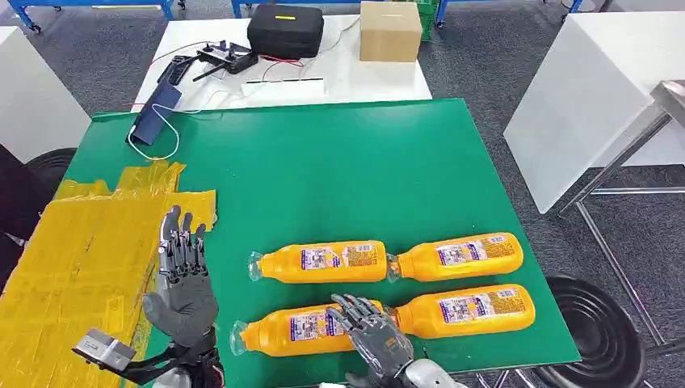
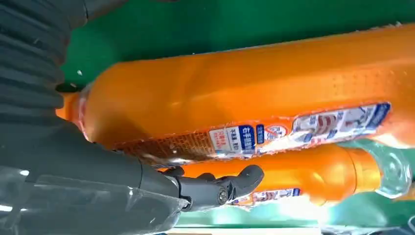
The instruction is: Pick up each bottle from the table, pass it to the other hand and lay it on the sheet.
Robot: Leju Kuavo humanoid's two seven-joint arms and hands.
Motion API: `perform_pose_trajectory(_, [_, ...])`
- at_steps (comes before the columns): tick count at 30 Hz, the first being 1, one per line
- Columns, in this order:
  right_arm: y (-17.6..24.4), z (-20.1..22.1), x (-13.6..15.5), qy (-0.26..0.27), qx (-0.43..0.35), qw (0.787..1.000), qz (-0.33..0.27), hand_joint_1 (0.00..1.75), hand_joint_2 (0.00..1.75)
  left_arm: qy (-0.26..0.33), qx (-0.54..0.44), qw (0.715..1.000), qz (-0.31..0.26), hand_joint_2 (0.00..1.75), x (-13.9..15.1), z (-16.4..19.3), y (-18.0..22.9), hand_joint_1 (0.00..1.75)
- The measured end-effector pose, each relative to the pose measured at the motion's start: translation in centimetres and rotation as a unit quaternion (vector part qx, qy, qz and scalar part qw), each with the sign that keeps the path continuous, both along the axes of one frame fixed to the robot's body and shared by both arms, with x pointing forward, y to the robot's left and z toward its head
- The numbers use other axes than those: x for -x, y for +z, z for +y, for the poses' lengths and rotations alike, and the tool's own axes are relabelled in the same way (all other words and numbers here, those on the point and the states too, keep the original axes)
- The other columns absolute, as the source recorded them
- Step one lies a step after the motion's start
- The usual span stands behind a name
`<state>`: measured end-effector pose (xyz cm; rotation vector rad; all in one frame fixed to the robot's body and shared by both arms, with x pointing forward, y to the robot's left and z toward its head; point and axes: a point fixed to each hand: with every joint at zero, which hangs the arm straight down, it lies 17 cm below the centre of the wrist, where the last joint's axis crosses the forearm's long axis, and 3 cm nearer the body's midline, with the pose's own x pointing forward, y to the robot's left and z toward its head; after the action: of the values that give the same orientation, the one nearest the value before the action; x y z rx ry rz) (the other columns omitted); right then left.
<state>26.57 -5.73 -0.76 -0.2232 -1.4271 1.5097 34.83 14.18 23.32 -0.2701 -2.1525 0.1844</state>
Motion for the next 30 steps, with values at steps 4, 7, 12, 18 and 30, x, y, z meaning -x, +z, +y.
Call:
perform_pose_trajectory(4, [-0.8, -0.4, -0.6, 0.013, 0.022, 1.0, 0.004, 1.59, 1.75, -0.007, 0.001, 1.0, 0.002, 0.0, 0.0, -0.5, -0.2, 0.0])
perform_pose_trajectory(7, [-1.8, -1.1, -1.0, 0.023, 0.043, 0.999, 0.015, 1.64, 1.75, -0.011, 0.005, 1.0, 0.003, 0.0, -0.1, -0.8, -0.2, 0.0])
perform_pose_trajectory(12, [-2.4, -2.1, -1.5, 0.032, 0.052, 0.998, 0.023, 1.68, 1.75, -0.017, 0.007, 1.0, 0.005, 0.0, -0.3, -1.2, -0.3, 0.0])
perform_pose_trajectory(18, [-2.7, -2.9, -1.6, 0.036, 0.059, 0.997, 0.034, 1.69, 1.75, -0.023, 0.013, 1.0, 0.008, 0.0, -0.2, -1.6, -0.4, 0.0])
perform_pose_trajectory(30, [-0.1, -0.5, -1.7, -0.03, -0.071, 0.996, 0.035, 1.75, 1.75, 0.085, 0.019, 0.996, 0.031, 0.0, -0.8, 2.2, -1.3, 0.0])
